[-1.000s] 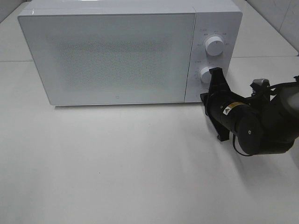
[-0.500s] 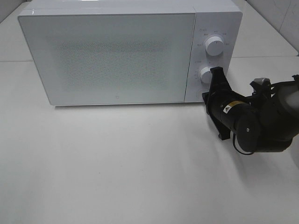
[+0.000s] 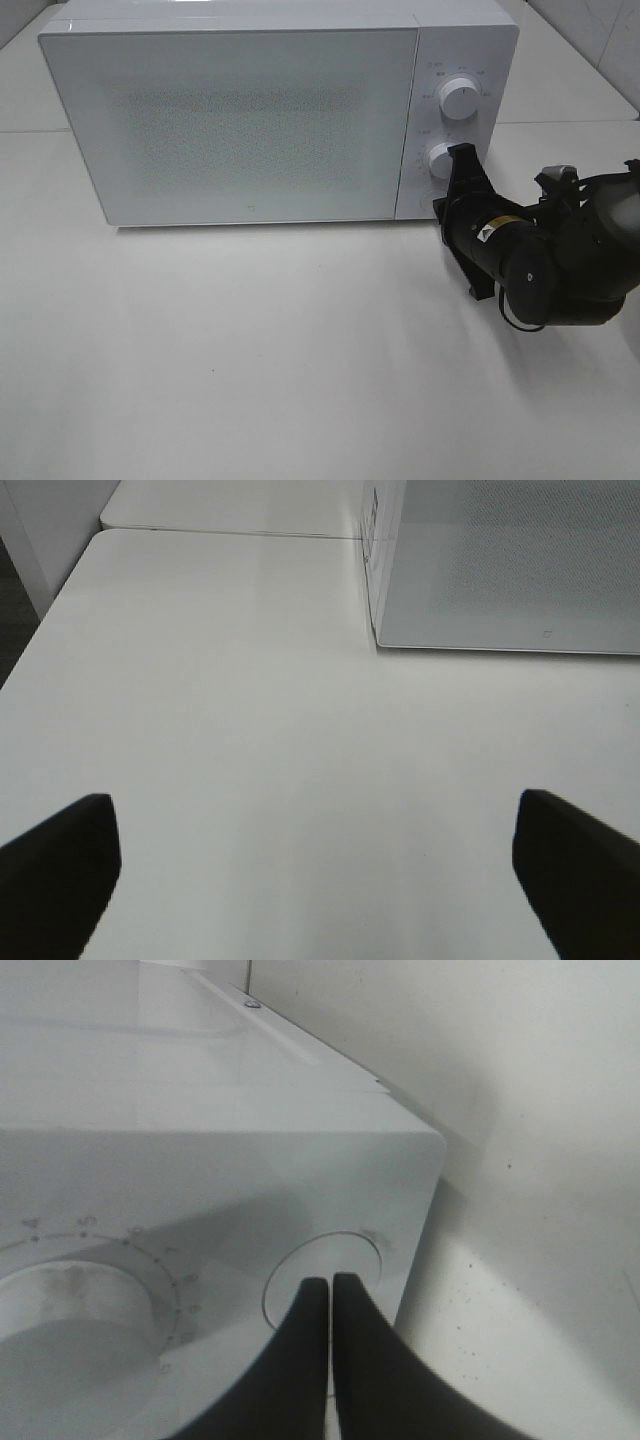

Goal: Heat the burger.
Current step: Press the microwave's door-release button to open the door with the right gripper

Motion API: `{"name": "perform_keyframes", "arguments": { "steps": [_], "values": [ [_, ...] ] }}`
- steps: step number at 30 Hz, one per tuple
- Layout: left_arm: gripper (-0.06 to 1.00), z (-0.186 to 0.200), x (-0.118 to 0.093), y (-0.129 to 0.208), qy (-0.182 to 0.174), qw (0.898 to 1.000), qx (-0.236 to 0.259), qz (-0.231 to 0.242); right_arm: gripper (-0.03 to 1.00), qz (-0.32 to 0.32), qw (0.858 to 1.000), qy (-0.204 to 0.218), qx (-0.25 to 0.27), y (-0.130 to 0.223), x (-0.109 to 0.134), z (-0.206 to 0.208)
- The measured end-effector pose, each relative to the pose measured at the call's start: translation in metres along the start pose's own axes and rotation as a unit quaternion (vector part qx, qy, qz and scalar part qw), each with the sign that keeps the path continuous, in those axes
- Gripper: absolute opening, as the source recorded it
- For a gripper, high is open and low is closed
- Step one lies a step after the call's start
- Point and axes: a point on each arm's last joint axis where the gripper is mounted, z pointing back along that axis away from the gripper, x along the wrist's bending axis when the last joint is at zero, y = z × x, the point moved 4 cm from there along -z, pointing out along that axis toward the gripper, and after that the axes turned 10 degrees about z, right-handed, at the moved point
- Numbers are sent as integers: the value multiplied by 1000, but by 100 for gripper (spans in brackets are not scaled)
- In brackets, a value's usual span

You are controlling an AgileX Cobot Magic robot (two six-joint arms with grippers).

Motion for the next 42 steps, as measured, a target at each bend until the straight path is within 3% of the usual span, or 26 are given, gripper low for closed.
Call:
{"name": "perform_keyframes", "arguments": {
  "steps": [42],
  "values": [
    [99,0,0,0,0,1000,0,0,3,1,1000,-19,-6,2,5,-12]
  ]
}}
